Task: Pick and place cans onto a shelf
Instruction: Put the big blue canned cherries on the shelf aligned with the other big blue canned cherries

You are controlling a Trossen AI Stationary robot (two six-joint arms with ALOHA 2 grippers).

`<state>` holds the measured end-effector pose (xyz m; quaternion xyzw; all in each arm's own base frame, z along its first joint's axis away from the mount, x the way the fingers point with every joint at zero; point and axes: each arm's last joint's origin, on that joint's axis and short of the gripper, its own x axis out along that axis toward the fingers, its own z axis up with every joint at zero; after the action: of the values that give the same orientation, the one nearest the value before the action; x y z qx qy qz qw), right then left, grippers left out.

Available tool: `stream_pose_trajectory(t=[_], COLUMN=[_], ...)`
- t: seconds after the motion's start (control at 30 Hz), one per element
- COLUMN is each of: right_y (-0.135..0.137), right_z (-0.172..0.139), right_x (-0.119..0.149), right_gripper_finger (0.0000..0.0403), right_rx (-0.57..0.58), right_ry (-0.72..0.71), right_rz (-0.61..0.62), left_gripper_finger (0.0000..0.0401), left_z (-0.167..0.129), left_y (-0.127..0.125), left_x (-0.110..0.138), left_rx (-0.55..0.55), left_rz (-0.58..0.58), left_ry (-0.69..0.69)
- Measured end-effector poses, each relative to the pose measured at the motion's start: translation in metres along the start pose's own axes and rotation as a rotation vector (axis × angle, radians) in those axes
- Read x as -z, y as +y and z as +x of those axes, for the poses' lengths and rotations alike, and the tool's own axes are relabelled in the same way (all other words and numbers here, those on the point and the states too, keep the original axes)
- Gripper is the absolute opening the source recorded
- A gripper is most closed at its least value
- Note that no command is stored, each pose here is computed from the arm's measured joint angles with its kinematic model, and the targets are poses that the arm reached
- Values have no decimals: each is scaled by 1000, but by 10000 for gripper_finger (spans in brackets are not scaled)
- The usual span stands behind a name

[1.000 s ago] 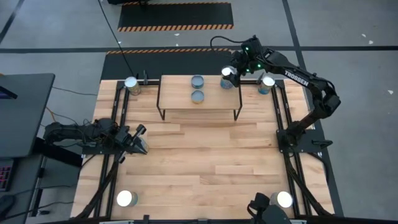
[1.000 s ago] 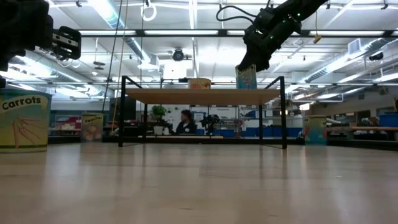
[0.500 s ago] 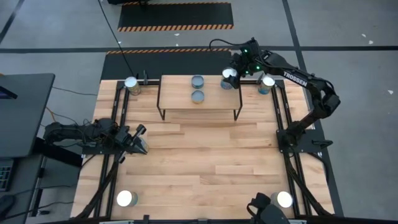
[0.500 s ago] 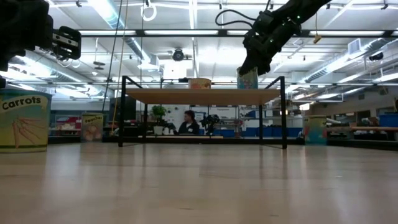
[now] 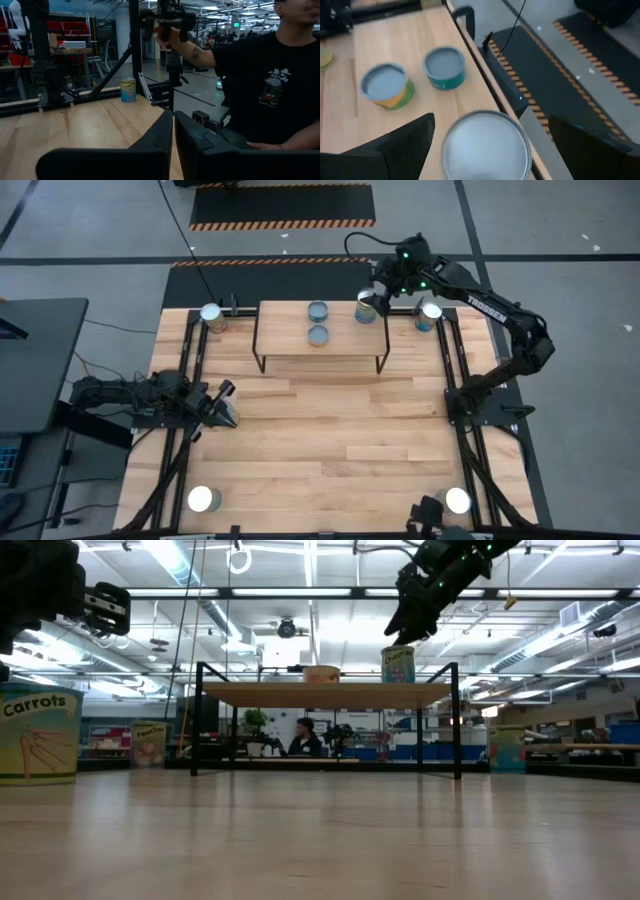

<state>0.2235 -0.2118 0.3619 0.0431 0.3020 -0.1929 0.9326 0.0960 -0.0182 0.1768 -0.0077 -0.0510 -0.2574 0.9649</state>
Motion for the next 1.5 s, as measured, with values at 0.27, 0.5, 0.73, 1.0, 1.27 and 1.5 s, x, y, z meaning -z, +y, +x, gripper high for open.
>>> stream_pose_trajectory(t=[0.27, 0.5, 0.73, 1.0, 1.27, 1.5], right_y=[56, 104, 95, 79, 54, 37], right_z=[-43, -91, -127, -137, -141, -126], right_x=[-18, -16, 3, 19, 31, 56], right_gripper_finger=[398, 394, 399, 400, 400, 400], right_rx=[-69, -44, 191, 397, 583, 670], right_ry=[-123, -172, -97, 12, 92, 174], right_rz=[-115, -169, -28, 111, 263, 401], left_gripper_finger=[27, 27, 27, 27, 27, 27], left_z=[0, 0, 0, 0, 0, 0], left_y=[0, 0, 0, 0, 0, 0], left_x=[0, 0, 0, 0, 0, 0], left_rx=[0, 0, 0, 0, 0, 0], left_rz=[0, 0, 0, 0, 0, 0], left_ry=[0, 0, 0, 0, 0, 0])
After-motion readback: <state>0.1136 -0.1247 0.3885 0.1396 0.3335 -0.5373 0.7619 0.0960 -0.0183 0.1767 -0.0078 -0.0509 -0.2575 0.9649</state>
